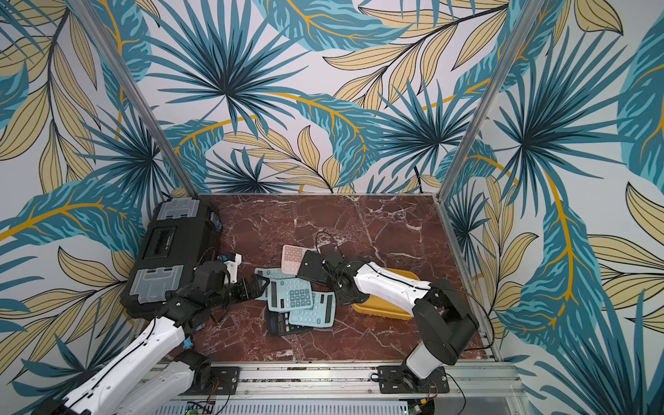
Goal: Put the calculator in the storage box
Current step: Move the storage box to the center of the board, then move the calculator to the center of the board.
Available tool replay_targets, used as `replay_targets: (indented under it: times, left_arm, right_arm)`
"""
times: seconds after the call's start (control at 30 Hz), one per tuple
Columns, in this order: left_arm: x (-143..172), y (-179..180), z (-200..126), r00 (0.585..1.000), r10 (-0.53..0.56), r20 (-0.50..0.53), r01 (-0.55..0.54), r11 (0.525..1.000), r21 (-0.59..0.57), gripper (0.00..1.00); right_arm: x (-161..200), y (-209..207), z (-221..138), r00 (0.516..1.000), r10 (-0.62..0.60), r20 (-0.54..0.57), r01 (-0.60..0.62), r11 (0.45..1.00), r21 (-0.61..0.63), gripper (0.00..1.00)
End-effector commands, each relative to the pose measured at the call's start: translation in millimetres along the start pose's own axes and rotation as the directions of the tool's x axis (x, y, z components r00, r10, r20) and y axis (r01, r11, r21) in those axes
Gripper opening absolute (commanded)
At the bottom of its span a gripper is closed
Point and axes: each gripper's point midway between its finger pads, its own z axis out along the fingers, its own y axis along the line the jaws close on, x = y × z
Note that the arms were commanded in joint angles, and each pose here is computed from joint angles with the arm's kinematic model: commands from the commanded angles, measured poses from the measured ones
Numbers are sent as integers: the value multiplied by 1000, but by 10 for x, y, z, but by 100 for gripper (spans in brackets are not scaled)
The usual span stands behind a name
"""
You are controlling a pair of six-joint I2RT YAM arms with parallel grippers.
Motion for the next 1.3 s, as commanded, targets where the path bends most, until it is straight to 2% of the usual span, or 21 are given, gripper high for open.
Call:
replay_targets:
  times: [0.0, 0.13, 0.27, 0.5, 0.73, 0.87, 1.27]
  left_arm:
    - [554, 195, -28, 980, -113, -165, 111, 994, -26, 100]
    - [950, 295, -70, 954, -165, -249, 166, 986, -18, 100]
    - [1181, 271, -76, 938, -196, -287, 213, 977, 30, 97]
    - [1263, -122, 150, 919, -232, -319, 307, 928, 211, 90]
    - [1369, -358, 365, 929, -195, -314, 271, 937, 220, 90]
    - [1349, -378, 487, 935, -207, -287, 272, 940, 208, 88]
    - [893, -509, 633, 972, -214, -93, 228, 955, 188, 86]
  right_arm:
    - [204, -50, -23, 999, 9, -37, -9, 1000, -7, 1]
    - [338, -31, -92, 999, 13, -35, -15, 999, -50, 1]
    - [475, 5, -118, 999, 2, -44, -5, 997, -79, 1]
    - [663, 248, -59, 993, -87, -77, 79, 991, -106, 1]
    - [536, 461, -4, 994, -95, -56, 87, 987, -133, 1]
    - [398, 564, 25, 993, -108, -37, 103, 987, -127, 0]
    - [-94, 882, 182, 977, -212, 28, 214, 973, -91, 0]
